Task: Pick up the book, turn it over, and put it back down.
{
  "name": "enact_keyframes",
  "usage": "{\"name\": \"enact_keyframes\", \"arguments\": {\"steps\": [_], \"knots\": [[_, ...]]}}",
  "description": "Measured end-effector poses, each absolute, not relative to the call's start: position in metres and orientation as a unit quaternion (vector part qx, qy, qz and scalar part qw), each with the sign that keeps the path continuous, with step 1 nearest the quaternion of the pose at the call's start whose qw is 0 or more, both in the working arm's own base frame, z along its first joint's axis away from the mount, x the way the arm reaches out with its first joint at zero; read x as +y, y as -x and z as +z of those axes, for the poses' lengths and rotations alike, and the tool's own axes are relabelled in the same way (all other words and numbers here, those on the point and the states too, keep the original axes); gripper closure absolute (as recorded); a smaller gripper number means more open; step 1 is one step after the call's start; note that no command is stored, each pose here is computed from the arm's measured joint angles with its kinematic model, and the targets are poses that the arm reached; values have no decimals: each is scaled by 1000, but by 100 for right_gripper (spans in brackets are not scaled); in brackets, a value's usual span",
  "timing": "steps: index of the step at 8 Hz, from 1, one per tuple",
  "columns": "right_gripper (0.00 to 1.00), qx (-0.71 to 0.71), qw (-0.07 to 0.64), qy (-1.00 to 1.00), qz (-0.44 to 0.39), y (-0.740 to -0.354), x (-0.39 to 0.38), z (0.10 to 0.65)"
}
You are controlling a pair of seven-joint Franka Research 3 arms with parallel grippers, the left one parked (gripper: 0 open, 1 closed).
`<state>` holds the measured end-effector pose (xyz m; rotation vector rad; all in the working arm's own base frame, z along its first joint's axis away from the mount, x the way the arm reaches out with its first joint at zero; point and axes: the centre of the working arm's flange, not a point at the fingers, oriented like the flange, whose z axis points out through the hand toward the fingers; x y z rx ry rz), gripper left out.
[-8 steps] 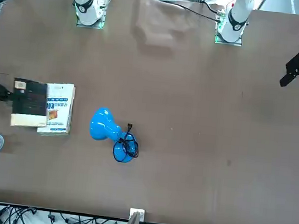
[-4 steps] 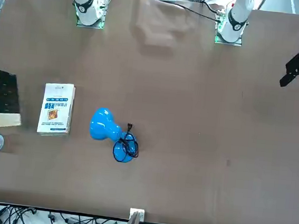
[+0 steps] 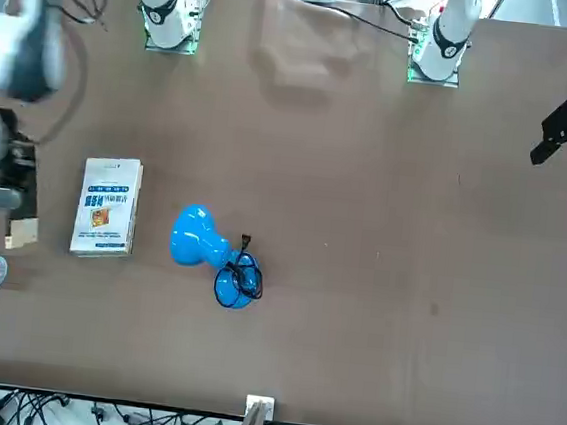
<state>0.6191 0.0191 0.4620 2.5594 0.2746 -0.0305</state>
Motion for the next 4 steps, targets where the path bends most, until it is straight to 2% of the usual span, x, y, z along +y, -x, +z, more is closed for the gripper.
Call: {"name": "enact_keyframes", "arguments": {"steps": [2,4], "knots": [[88,107,391,-913,48,-585,100,396],[88,124,462,-870,124,-544,139,323]]}}
